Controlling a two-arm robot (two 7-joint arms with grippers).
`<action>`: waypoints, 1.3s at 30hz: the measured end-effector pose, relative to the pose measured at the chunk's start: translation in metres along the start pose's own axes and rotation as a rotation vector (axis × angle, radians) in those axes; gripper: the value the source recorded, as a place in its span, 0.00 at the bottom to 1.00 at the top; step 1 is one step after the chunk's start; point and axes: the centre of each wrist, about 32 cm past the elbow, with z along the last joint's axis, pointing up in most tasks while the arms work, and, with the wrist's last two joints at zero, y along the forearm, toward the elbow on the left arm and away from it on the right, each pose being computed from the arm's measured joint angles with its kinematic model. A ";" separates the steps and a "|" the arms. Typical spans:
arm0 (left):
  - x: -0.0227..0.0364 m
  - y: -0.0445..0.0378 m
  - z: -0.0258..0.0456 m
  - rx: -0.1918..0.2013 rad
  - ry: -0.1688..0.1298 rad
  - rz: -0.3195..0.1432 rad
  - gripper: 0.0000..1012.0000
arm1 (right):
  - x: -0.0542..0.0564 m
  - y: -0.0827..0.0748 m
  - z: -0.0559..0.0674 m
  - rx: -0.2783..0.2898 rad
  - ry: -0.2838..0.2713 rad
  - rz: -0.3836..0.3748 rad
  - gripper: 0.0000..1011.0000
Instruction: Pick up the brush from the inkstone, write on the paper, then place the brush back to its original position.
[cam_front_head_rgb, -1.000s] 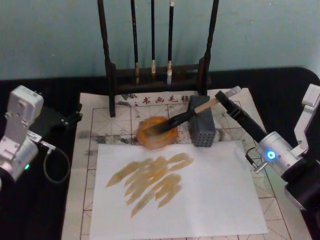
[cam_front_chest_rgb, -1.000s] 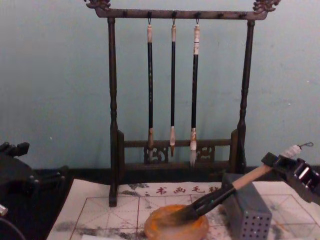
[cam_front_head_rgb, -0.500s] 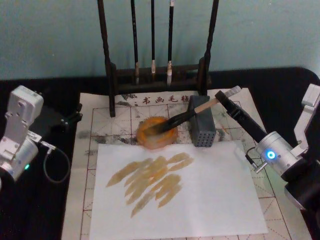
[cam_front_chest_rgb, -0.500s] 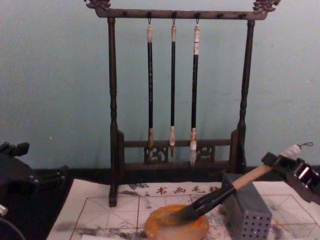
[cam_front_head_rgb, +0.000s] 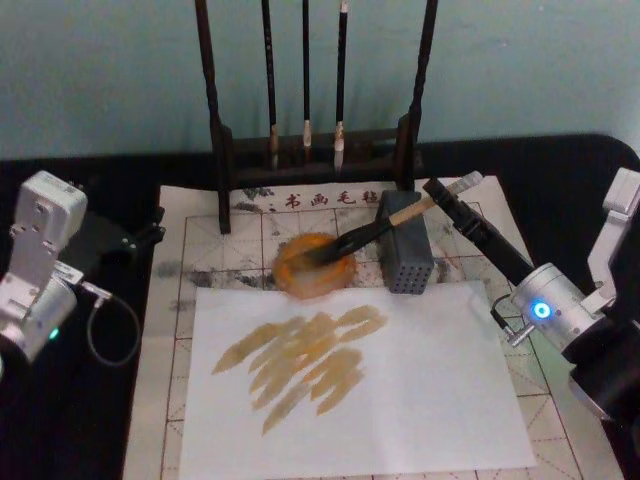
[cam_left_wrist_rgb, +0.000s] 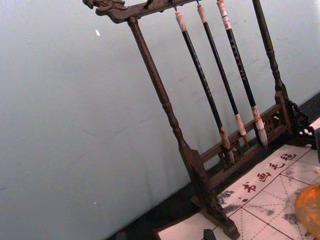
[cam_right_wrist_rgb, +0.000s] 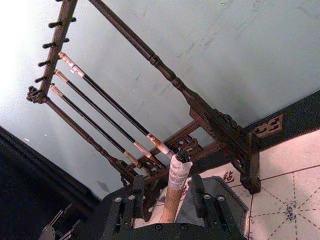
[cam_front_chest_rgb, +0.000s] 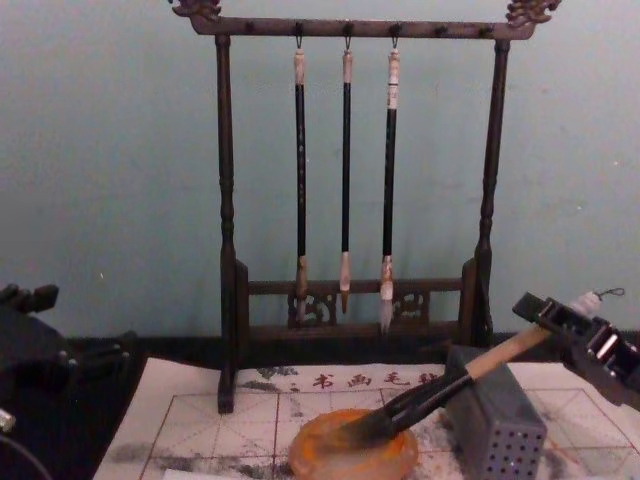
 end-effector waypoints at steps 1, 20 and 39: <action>0.0000 0.0000 0.0000 0.000 0.000 0.000 0.99 | 0.000 0.000 0.000 0.000 0.000 0.000 0.62; 0.0000 0.0000 0.0000 0.000 0.000 0.000 0.99 | 0.000 0.000 0.000 0.000 0.000 0.001 0.99; 0.0000 0.0000 0.0000 0.000 0.000 0.000 0.99 | -0.009 -0.021 0.014 -0.044 -0.148 -0.058 0.99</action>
